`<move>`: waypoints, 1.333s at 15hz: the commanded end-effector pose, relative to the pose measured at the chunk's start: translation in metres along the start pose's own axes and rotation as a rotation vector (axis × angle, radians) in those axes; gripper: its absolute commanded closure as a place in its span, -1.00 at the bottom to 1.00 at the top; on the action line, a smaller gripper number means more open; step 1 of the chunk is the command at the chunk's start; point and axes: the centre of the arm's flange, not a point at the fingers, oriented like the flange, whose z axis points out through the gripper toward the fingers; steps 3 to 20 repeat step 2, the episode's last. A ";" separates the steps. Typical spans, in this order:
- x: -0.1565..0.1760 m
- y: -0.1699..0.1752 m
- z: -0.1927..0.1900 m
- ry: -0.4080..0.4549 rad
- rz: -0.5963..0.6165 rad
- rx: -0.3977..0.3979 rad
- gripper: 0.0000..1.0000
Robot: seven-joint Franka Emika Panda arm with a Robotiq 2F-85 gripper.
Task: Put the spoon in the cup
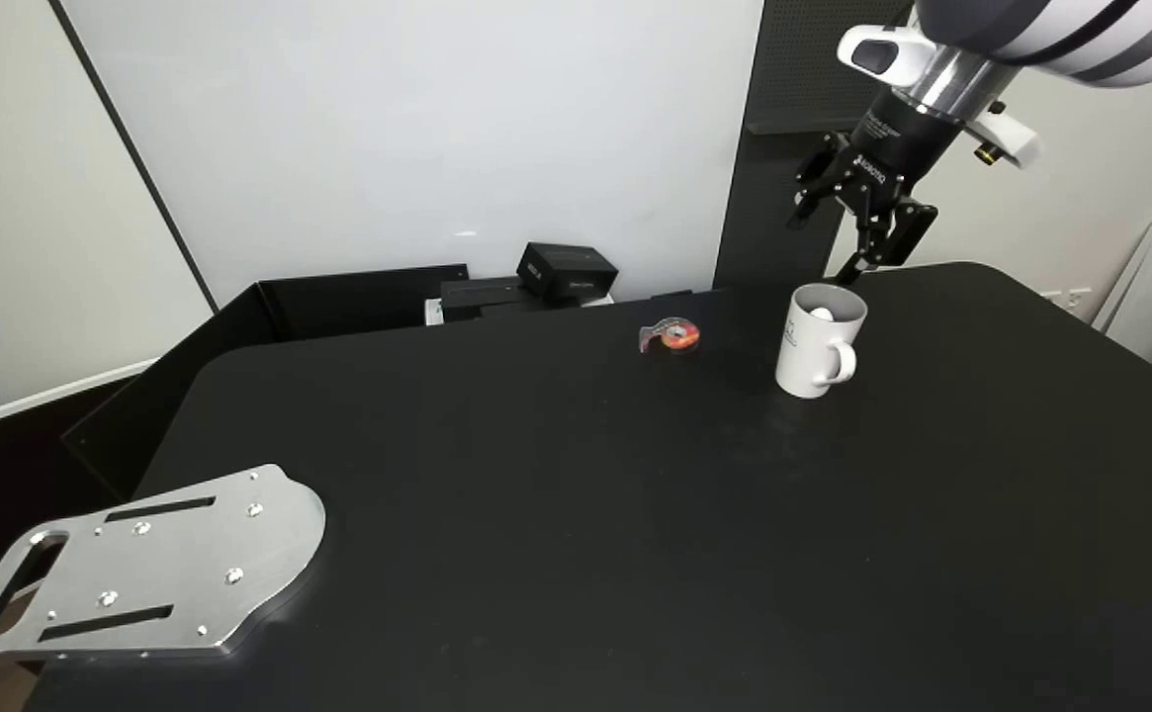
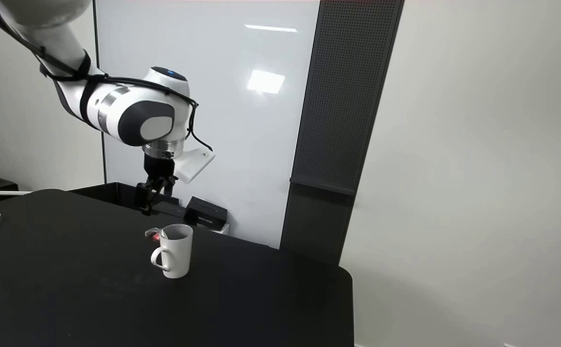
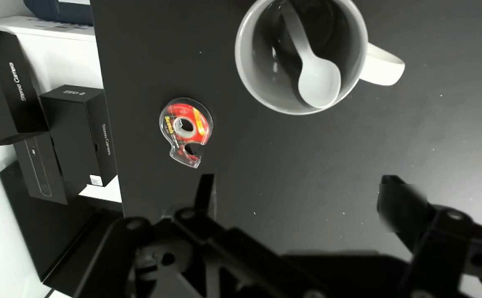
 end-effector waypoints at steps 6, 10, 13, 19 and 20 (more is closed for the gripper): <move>-0.003 -0.001 0.000 -0.004 0.003 -0.001 -1.00; -0.003 -0.001 0.000 -0.004 0.003 -0.001 -1.00; -0.003 -0.001 0.000 -0.004 0.003 -0.001 -1.00; -0.003 -0.001 0.000 -0.004 0.003 -0.001 -1.00; -0.003 -0.001 0.000 -0.004 0.003 -0.001 -1.00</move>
